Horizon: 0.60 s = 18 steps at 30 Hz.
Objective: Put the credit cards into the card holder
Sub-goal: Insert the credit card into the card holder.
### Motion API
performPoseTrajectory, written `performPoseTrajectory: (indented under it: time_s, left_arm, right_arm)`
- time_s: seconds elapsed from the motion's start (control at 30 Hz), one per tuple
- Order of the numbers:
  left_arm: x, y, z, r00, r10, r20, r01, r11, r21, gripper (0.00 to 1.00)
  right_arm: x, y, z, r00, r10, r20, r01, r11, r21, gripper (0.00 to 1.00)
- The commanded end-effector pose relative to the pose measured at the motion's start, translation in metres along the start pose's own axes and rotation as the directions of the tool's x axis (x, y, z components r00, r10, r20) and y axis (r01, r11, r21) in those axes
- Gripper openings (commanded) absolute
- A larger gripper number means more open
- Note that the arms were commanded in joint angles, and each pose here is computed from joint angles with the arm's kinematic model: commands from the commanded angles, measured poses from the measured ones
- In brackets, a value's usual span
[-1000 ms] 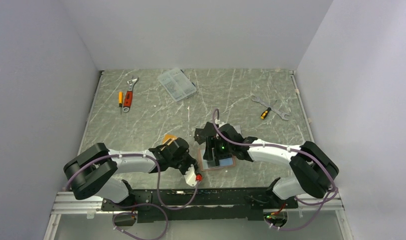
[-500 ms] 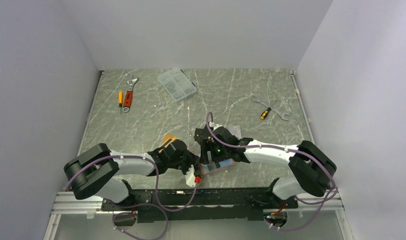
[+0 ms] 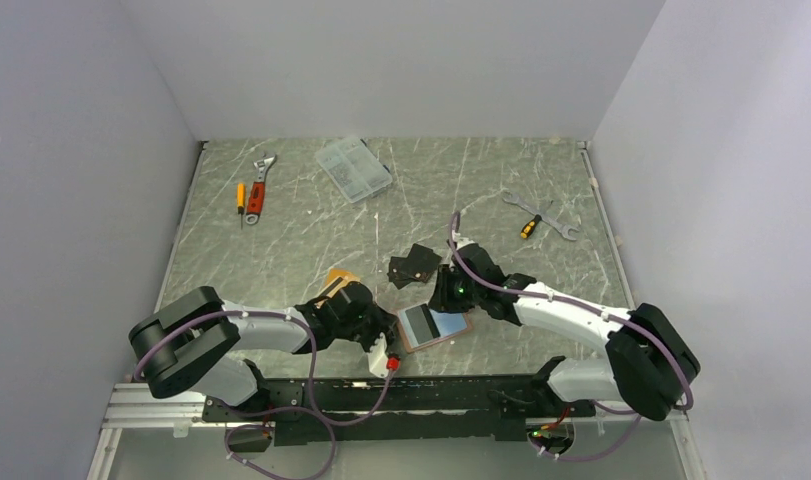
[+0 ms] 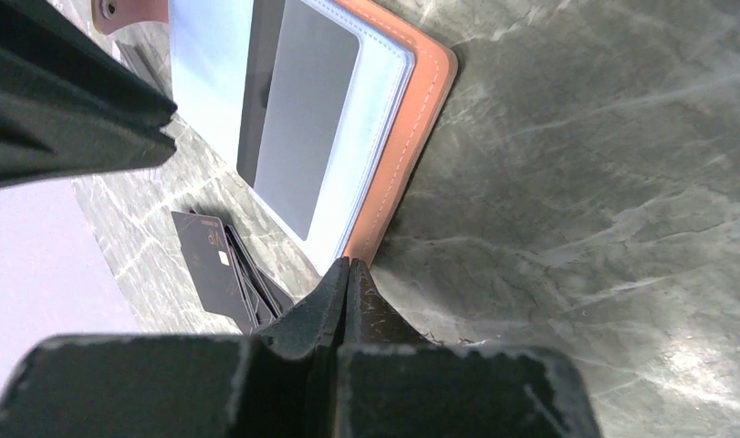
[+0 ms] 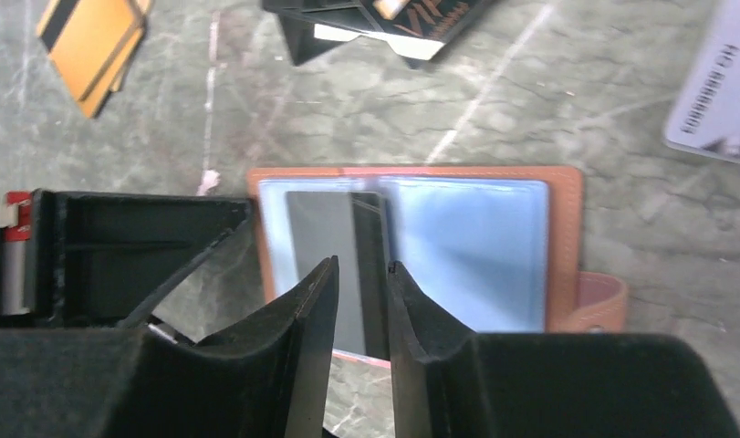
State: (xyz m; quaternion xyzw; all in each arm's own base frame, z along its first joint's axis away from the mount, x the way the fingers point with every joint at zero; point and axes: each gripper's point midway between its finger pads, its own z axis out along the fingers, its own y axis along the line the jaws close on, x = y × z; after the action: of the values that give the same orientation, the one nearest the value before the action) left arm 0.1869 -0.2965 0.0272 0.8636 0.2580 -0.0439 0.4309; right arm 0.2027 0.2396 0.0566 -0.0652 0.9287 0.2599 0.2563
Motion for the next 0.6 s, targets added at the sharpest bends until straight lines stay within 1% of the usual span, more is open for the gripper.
performPoseTrajectory:
  time_s: [0.0,0.07,0.1,0.13,0.23,0.37,0.57]
  left_arm:
    - [-0.006,0.001,0.0,1.0,0.018,0.021,-0.018,1.0,0.003,0.01]
    - [-0.007,0.002,0.001,1.0,0.018,0.022,-0.018,1.0,0.001,0.01]
    - [-0.007,0.003,0.001,1.0,0.018,0.023,-0.018,1.0,-0.002,0.01]
    - [-0.007,0.004,0.001,1.0,0.018,0.023,-0.018,1.0,-0.003,0.0]
    - [-0.009,0.008,0.003,1.0,0.018,0.025,-0.018,1.0,-0.011,0.0]
    - [-0.011,0.01,0.005,0.999,0.016,0.029,-0.016,1.0,-0.005,0.0]
    - [-0.01,0.012,0.009,1.0,0.009,0.019,-0.009,1.0,0.001,0.0]
  right_arm:
    - [0.002,-0.009,0.004,1.0,0.026,-0.012,-0.026,1.0,-0.007,0.27]
    - [0.006,-0.014,0.008,0.999,0.027,-0.031,-0.027,1.0,0.008,0.19]
    - [0.009,-0.016,0.01,0.999,0.029,-0.041,-0.028,0.999,0.015,0.12]
    - [0.012,-0.019,0.012,0.998,0.031,-0.051,-0.03,0.999,0.026,0.11]
    - [0.021,-0.024,0.015,0.997,0.038,-0.073,-0.036,0.999,0.032,0.09]
    - [0.031,-0.027,0.021,0.993,0.043,-0.106,-0.04,0.999,0.035,0.01]
    - [0.042,-0.011,0.027,0.989,0.028,-0.142,-0.029,1.0,-0.005,0.0]
